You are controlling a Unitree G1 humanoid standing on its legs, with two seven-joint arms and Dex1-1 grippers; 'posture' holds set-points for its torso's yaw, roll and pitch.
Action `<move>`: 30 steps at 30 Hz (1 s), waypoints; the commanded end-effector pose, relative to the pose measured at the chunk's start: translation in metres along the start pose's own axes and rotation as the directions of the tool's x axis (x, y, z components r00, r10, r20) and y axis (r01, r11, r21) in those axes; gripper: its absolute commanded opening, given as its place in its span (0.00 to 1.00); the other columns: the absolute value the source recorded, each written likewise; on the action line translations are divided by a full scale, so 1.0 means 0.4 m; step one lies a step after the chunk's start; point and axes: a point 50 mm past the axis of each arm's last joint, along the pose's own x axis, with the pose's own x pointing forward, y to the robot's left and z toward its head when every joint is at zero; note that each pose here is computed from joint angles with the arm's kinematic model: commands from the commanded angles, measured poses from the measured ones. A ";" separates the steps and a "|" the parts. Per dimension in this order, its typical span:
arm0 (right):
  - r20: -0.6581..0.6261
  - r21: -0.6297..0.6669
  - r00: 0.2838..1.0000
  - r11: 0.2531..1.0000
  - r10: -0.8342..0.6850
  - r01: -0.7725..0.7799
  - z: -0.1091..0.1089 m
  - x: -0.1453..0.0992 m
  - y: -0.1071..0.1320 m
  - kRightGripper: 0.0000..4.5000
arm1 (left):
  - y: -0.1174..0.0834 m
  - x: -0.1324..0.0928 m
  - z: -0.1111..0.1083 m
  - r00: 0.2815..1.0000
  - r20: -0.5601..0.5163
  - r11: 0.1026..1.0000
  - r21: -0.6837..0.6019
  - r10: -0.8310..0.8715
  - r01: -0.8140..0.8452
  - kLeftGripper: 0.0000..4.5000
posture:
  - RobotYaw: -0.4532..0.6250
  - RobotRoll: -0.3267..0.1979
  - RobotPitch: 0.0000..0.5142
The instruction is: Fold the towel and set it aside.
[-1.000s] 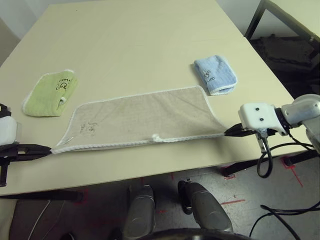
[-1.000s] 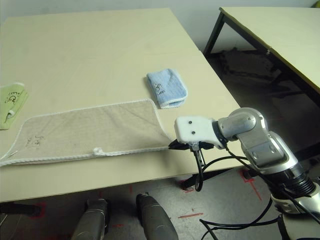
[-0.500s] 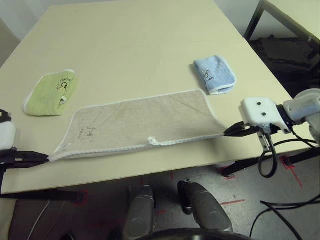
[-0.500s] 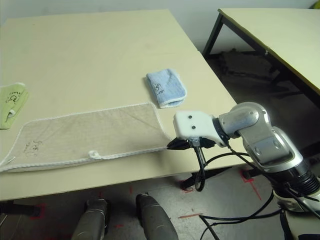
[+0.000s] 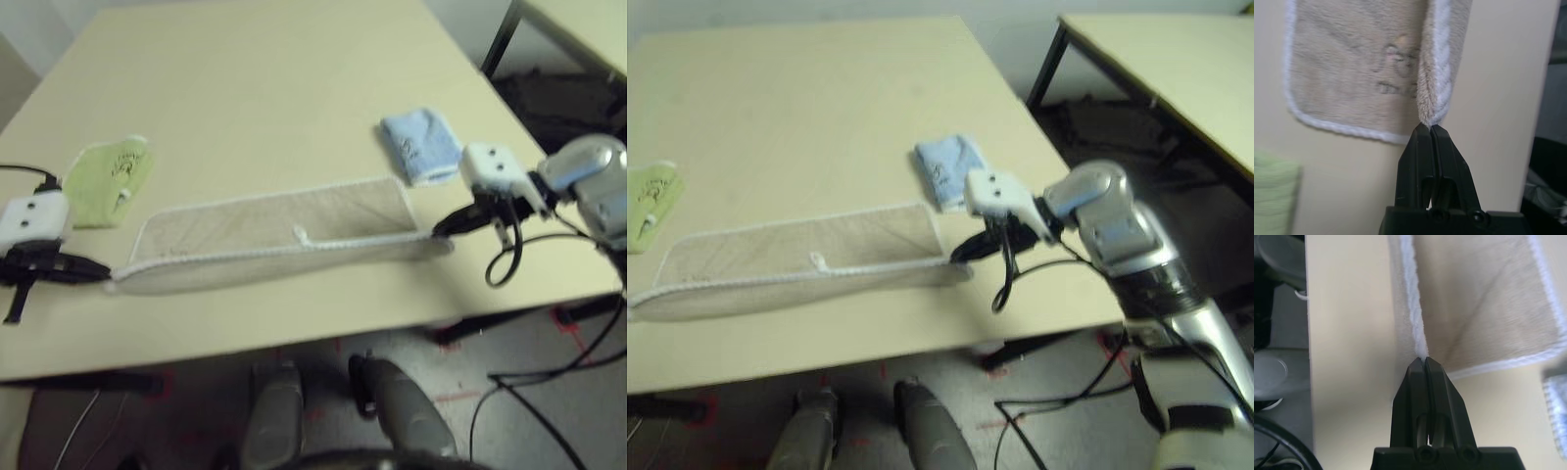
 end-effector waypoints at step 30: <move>0.006 -0.105 0.928 0.923 -0.373 0.371 0.020 0.046 -0.189 0.00 | 0.094 0.021 -0.027 0.968 -0.098 0.972 -0.008 0.232 -0.234 0.01 | 0.40 0.62 0.40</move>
